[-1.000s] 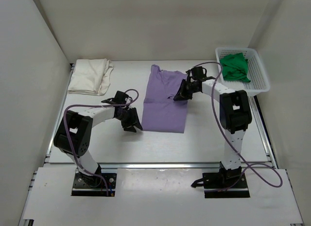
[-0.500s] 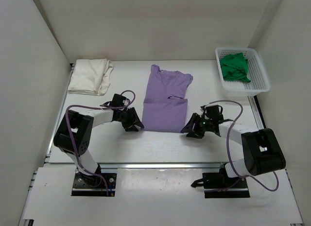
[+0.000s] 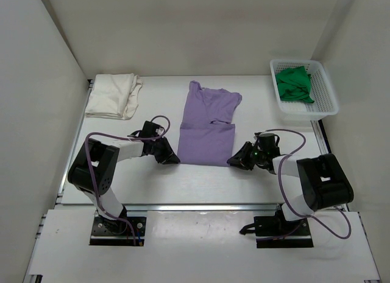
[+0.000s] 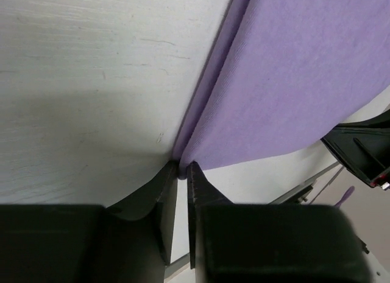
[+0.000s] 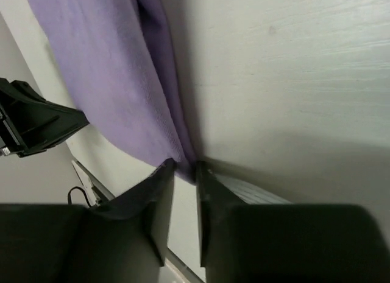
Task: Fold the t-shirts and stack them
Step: Grab one side of the 2/3 rectangular tshirt with both arms, then fold the long partially folded tshirt into a neat square
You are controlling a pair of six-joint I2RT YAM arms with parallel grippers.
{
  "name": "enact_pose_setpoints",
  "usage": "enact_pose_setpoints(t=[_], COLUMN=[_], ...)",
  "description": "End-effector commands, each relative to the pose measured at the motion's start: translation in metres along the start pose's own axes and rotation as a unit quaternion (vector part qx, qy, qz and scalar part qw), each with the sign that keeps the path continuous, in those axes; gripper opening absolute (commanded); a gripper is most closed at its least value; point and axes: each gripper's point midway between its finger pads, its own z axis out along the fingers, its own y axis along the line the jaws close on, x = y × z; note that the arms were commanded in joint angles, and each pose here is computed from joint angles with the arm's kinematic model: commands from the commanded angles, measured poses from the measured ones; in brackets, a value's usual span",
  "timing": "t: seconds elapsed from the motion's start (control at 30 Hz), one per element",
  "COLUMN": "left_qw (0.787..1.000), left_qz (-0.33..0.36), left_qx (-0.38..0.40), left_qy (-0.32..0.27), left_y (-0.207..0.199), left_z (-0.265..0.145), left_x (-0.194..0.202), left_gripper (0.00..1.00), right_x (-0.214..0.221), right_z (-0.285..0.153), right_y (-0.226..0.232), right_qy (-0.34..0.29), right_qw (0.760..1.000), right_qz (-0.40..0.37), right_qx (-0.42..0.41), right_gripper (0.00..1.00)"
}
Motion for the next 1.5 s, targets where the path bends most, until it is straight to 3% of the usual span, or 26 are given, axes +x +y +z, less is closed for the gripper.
enact_pose_setpoints(t=[0.0, 0.07, 0.2, 0.37, 0.57, 0.7, 0.8, 1.0, 1.13, 1.3, 1.33, 1.37, 1.47], left_qw=[0.999, 0.998, 0.997, 0.994, 0.993, 0.996, 0.996, 0.988, 0.985, 0.983, 0.985, 0.983, 0.983], left_qz=[0.0, 0.006, 0.04, 0.074, 0.062, 0.07, 0.083, 0.12, 0.125, 0.123, 0.112, 0.118, 0.096], left_qx=[-0.045, -0.045, -0.048, -0.08, -0.081, -0.05, -0.036, -0.041, -0.042, -0.039, -0.06, -0.04, -0.038], left_qy=[-0.025, -0.036, -0.033, 0.01, 0.057, 0.026, -0.008, -0.084, -0.108, -0.133, -0.118, -0.138, -0.154], left_y=[0.019, 0.014, 0.004, 0.023, 0.048, 0.021, -0.013, -0.085, -0.124, -0.168, -0.156, -0.176, -0.177], left_z=[0.006, 0.002, -0.007, -0.028, -0.07, -0.103, -0.124, -0.13, -0.111, -0.077, -0.055, -0.064, -0.041], left_x=[-0.007, -0.012, -0.012, 0.028, 0.094, 0.093, 0.062, -0.03, -0.084, -0.156, -0.162, -0.175, -0.209], left_gripper=[0.22, 0.13, 0.01, 0.0, 0.0, 0.0, 0.0, 0.0, 0.0, 0.0, 0.0, 0.0, 0.0], right_x=[-0.011, -0.007, -0.002, 0.052, 0.129, 0.131, 0.099, -0.027, -0.1, -0.16, -0.166, -0.177, -0.212], right_z=[0.005, 0.005, 0.003, -0.018, -0.053, -0.076, -0.088, -0.086, -0.064, -0.035, -0.025, -0.023, -0.005], right_y=[-0.003, -0.005, 0.001, -0.008, -0.026, -0.002, 0.026, 0.082, 0.095, 0.097, 0.09, 0.087, 0.085], right_qy=[-0.024, -0.02, -0.01, 0.032, 0.094, 0.08, 0.057, -0.011, -0.036, -0.052, -0.045, -0.054, -0.059], right_qw=[1.0, 1.0, 1.0, 0.999, 0.994, 0.996, 0.997, 0.993, 0.991, 0.991, 0.992, 0.992, 0.993], right_qz=[0.003, 0.004, -0.002, -0.018, -0.016, -0.024, -0.049, -0.114, -0.128, -0.125, -0.115, -0.113, -0.106], right_qx=[0.005, 0.011, 0.007, 0.022, 0.055, 0.027, -0.007, -0.006, 0.009, 0.012, 0.017, 0.01, 0.002], right_gripper=[0.16, 0.04, 0.0, 0.0, 0.0, 0.0, 0.0, 0.0, 0.0, 0.0, 0.0, 0.0, 0.0])
